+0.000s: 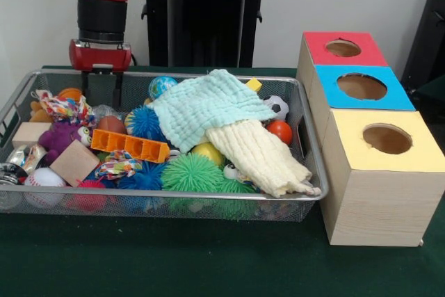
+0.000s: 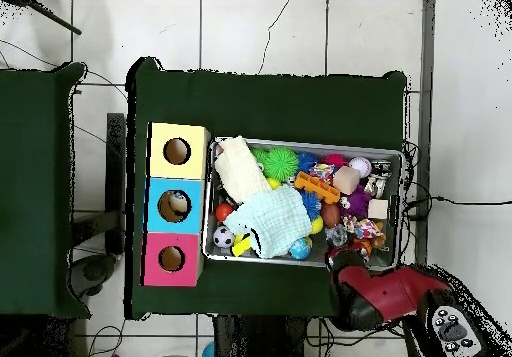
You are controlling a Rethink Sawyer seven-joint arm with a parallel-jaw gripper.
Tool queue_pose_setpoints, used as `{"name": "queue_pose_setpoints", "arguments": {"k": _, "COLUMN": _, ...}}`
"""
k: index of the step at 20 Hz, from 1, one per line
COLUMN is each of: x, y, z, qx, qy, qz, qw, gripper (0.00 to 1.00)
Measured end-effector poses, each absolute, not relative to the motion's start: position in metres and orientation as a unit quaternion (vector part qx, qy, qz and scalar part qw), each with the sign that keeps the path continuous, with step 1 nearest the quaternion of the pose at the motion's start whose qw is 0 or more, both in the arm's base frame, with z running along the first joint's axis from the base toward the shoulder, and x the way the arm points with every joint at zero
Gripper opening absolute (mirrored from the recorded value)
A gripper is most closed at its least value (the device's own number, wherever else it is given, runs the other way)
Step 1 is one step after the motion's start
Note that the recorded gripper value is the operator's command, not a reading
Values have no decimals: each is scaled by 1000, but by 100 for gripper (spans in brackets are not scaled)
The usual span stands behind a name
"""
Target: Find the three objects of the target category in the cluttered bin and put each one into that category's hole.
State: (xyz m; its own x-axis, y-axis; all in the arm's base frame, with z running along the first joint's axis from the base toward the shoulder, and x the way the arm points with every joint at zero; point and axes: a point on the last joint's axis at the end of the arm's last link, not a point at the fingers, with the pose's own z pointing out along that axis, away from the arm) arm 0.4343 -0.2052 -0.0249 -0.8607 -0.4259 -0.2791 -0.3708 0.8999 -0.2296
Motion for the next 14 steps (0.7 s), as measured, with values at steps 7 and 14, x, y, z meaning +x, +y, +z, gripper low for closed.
{"name": "queue_pose_setpoints", "arguments": {"k": 7, "x": 440, "y": -176, "z": -20, "qx": -248, "qy": 952, "qz": -92, "qw": 152, "gripper": 100}}
{"name": "queue_pose_setpoints", "arguments": {"k": 14, "x": 437, "y": -157, "z": -16, "qx": -265, "qy": 949, "qz": -104, "qw": 137, "gripper": 100}}
